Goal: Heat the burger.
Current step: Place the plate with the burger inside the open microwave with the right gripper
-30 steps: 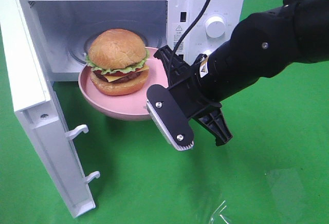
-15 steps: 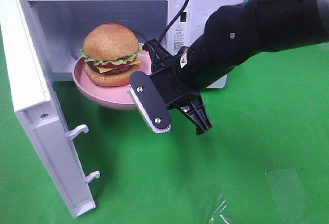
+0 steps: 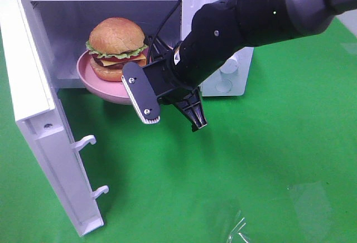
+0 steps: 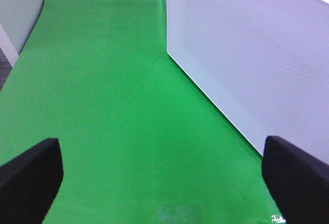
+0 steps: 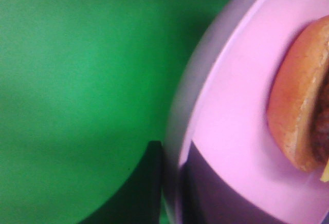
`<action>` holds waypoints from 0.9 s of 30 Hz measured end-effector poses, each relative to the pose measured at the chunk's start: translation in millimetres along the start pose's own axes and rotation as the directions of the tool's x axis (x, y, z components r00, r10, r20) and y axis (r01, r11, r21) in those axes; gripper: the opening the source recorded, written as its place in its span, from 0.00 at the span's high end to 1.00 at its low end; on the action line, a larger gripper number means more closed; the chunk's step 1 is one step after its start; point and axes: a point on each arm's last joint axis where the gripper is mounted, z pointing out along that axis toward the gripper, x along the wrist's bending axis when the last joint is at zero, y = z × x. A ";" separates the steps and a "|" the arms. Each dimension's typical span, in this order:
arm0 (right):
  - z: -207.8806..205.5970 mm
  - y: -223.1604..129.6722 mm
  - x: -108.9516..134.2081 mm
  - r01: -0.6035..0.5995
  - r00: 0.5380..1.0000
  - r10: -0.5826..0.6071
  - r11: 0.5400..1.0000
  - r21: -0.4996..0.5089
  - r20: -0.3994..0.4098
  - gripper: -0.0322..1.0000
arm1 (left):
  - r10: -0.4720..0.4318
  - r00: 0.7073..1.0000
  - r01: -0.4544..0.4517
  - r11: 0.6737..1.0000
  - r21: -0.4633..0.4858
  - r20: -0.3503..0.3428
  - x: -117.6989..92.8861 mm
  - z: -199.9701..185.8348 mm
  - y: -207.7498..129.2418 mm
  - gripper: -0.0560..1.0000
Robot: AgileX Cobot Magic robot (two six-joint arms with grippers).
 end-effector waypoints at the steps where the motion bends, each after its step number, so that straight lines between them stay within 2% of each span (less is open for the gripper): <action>1: 0.0 0.0 0.0 0.000 1.000 0.000 1.000 0.000 0.000 0.92 | 0.000 1.000 0.000 1.000 0.000 0.000 0.0 0.0 0.0 0.03; 16: 26.6 0.6 -22.9 -0.051 0.998 0.050 0.998 0.022 0.041 0.92 | 0.000 1.000 0.000 1.000 0.000 0.000 0.0 0.0 0.0 0.03; 27: 46.7 0.9 -37.5 -0.084 0.996 0.082 0.996 0.042 0.037 0.92 | 0.000 1.000 0.000 1.000 0.000 0.000 0.0 0.0 0.0 0.03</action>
